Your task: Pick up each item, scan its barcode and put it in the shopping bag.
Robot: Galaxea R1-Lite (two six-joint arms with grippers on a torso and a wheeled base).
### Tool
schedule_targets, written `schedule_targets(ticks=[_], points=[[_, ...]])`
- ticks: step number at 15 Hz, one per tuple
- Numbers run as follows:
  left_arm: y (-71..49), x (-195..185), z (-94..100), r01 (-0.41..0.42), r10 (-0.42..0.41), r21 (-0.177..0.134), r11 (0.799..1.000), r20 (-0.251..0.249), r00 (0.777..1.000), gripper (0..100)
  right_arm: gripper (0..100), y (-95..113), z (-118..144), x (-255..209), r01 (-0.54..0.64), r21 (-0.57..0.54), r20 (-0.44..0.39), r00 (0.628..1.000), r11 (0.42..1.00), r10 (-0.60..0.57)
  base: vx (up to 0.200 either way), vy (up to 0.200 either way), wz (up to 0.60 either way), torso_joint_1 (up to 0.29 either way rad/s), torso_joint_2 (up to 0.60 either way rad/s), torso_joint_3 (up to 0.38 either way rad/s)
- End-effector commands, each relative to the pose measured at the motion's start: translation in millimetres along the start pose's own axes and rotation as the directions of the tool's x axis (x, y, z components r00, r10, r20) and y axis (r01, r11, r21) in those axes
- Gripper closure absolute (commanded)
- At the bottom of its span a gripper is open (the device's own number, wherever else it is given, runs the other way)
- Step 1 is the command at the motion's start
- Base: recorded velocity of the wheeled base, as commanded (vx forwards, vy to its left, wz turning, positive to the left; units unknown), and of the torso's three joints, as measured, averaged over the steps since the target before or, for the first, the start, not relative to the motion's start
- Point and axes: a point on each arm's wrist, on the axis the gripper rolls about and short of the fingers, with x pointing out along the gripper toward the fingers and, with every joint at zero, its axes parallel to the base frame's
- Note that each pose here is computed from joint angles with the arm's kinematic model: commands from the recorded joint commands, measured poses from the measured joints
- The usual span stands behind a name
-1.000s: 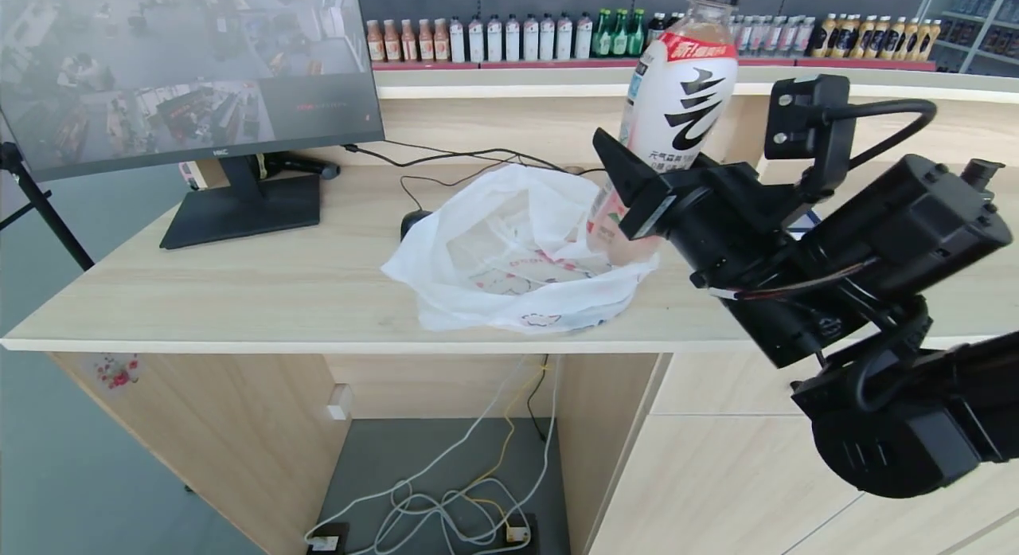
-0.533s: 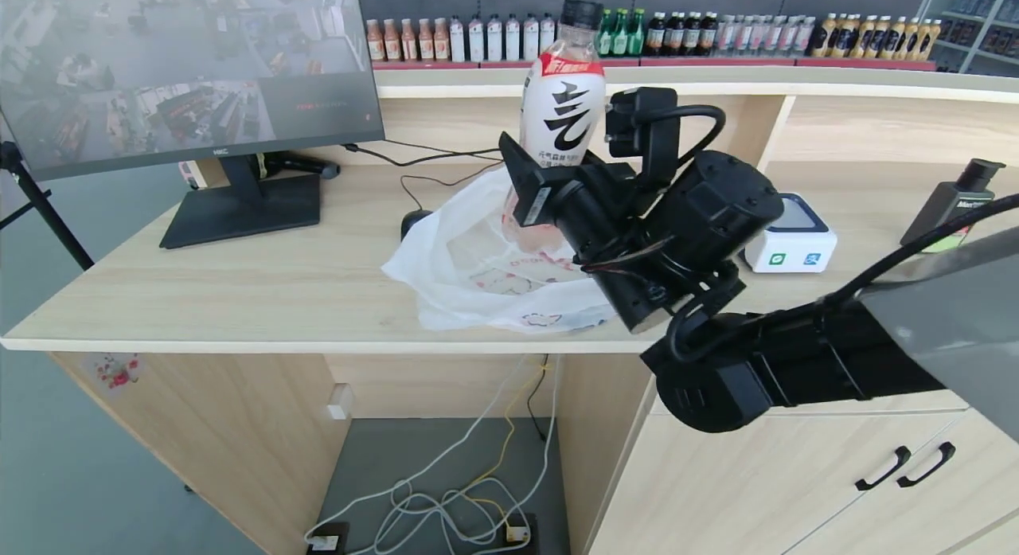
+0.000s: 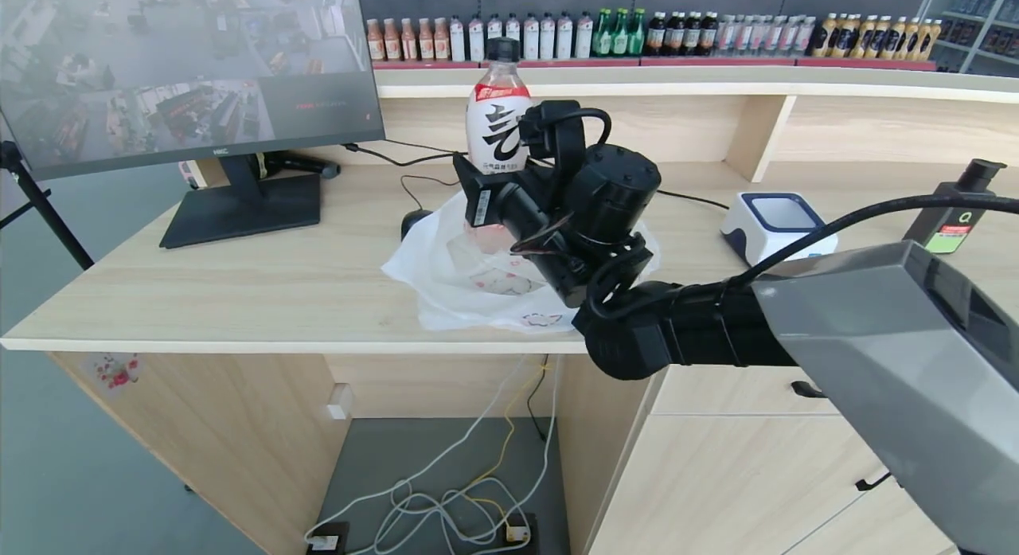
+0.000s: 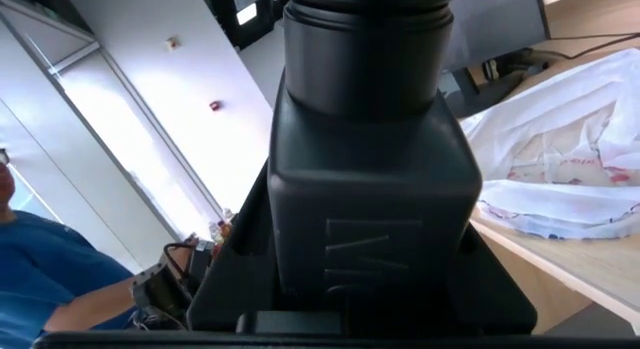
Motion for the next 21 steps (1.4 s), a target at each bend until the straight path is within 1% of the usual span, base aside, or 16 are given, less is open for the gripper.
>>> schedule_targets(ticks=[1, 4, 8, 9, 11, 12, 13, 14, 15, 16, 18, 19, 20, 21], points=[[0.0, 0.0, 0.0, -0.001, 0.001, 0.000, 1.000, 0.000, 1.000, 0, 100, -0.2, -1.0, -0.9, 0.002, 0.000, -0.004, 1.000, 1.000, -0.002, 0.000, 0.000, 0.00, 0.000, 0.00, 0.000], [0.0, 0.0, 0.0, -0.001, 0.001, 0.000, 1.000, 0.000, 1.000, 0, 100, -1.2, -2.3, -1.1, 0.013, -0.026, -0.004, 1.000, 1.000, -0.013, 0.000, 0.000, 0.00, 0.000, 0.00, 0.000], [0.0, 0.0, 0.0, -0.001, 0.001, 0.000, 1.000, 0.000, 1.000, 0, 100, -3.1, -5.4, -1.7, 0.020, -0.094, -0.014, 1.000, 0.995, -0.022, 0.000, 0.000, 0.00, 0.000, 0.00, 0.000], [0.0, 0.0, 0.0, -0.001, 0.001, 0.000, 1.000, 0.000, 1.000, 0, 100, -4.4, -5.8, -0.8, 0.045, -0.165, 0.000, 0.999, 0.985, -0.046, 0.000, 0.000, 0.00, 0.000, 0.00, 0.000], [0.0, 0.0, 0.0, -0.001, 0.001, 0.000, 1.000, 0.000, 1.000, 0, 100, -8.8, -4.2, 5.1, 0.173, -0.262, 0.048, 0.985, 0.949, -0.167, 0.000, 0.000, 0.00, 0.000, 0.00, 0.000], [0.0, 0.0, 0.0, -0.001, 0.001, 0.000, 1.000, 0.000, 1.000, 0, 100, -10.2, 0.2, 9.6, 0.259, -0.305, 0.088, 0.966, 0.916, -0.244, 0.000, 0.000, 0.00, 0.000, 0.00, 0.000], [0.0, 0.0, 0.0, -0.001, 0.001, 0.000, 1.000, 0.000, 1.000, 0, 100, -11.2, 7.5, 15.8, 0.346, -0.337, 0.154, 0.938, 0.875, -0.312, 0.000, 0.000, 0.00, 0.000, 0.00, 0.000], [0.0, 0.0, 0.0, -0.001, 0.001, 0.000, 1.000, 0.000, 1.000, 0, 100, -12.0, 13.3, 19.7, 0.407, -0.371, 0.207, 0.912, 0.835, -0.353, 0.000, 0.000, 0.00, 0.000, 0.00, 0.000], [0.0, 0.0, 0.0, -0.001, 0.001, 0.000, 1.000, 0.000, 1.000, 0, 100, -16.2, 17.3, 19.7, 0.473, -0.412, 0.249, 0.881, 0.779, -0.403, 0.000, 0.000, 0.00, 0.000, 0.00, 0.000], [0.0, 0.0, 0.0, -0.001, 0.001, 0.000, 1.000, 0.000, 1.000, 0, 100, -20.5, 18.4, 17.3, 0.514, -0.448, 0.267, 0.858, 0.732, -0.439, 0.000, 0.000, 0.00, 0.000, 0.00, 0.000], [0.0, 0.0, 0.0, -0.001, 0.001, 0.000, 1.000, 0.000, 1.000, 0, 100, -34.8, 27.0, 9.9, 0.614, -0.544, 0.336, 0.784, 0.571, -0.522, 0.000, 0.000, 0.00, 0.000, 0.00, 0.000], [0.0, 0.0, 0.0, -0.001, 0.001, 0.000, 1.000, 0.000, 1.000, 0, 100, -39.8, 32.0, 6.7, 0.649, -0.569, 0.376, 0.751, 0.505, -0.542, 0.000, 0.000, 0.00, 0.000, 0.00, 0.000], [0.0, 0.0, 0.0, -0.001, 0.001, 0.000, 1.000, 0.000, 1.000, 0, 100, -43.1, 36.7, 5.6, 0.677, -0.578, 0.426, 0.727, 0.456, -0.539, 0.000, 0.000, 0.00, 0.000, 0.00, 0.000], [0.0, 0.0, 0.0, -0.001, 0.001, 0.000, 1.000, 0.000, 1.000, 0, 100, -48.9, 41.2, 4.6, 0.706, -0.569, 0.473, 0.700, 0.421, -0.535, 0.000, 0.000, 0.00, 0.000, 0.00, 0.000]])
